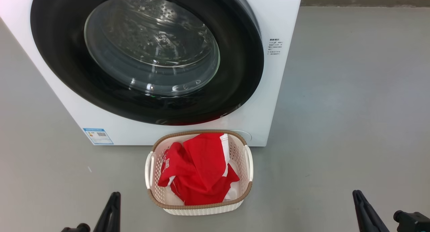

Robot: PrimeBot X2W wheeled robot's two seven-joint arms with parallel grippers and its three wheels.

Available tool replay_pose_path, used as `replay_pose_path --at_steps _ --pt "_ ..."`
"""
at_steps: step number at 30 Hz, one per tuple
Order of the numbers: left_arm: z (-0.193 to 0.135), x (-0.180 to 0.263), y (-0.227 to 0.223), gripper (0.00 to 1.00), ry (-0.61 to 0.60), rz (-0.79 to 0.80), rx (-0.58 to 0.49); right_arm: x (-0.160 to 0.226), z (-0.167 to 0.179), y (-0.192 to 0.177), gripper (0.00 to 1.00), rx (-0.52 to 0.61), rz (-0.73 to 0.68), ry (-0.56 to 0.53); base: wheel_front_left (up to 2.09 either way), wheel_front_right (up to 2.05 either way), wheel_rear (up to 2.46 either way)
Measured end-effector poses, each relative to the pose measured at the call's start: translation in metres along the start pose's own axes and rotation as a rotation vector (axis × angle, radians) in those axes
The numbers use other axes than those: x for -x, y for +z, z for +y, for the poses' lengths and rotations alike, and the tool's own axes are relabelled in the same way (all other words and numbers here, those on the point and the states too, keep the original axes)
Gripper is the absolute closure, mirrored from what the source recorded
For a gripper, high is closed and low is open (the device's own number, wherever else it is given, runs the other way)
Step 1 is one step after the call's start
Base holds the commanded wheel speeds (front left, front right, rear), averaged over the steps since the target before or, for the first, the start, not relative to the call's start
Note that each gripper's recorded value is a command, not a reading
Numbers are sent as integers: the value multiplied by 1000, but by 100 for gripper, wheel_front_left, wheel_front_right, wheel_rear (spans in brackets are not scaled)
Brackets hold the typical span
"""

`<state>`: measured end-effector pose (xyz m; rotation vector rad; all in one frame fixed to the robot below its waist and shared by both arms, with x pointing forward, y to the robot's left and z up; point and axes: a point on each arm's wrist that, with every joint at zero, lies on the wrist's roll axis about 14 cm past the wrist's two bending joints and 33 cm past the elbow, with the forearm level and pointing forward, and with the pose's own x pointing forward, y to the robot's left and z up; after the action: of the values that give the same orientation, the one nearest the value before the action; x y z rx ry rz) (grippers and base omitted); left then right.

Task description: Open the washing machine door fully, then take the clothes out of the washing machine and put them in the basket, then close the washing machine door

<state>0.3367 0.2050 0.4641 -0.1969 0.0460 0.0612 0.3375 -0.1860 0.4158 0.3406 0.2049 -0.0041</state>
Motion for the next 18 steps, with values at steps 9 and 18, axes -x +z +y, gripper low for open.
replay_pose_path --at_steps 9,18 --pt "1 -1 -2 100 19 12 115 2 -5 -1 100 -86 9 -27 0 0 0" --pt "2 -2 -5 100 33 27 211 2 -8 0 100 -178 10 -52 0 0 0"
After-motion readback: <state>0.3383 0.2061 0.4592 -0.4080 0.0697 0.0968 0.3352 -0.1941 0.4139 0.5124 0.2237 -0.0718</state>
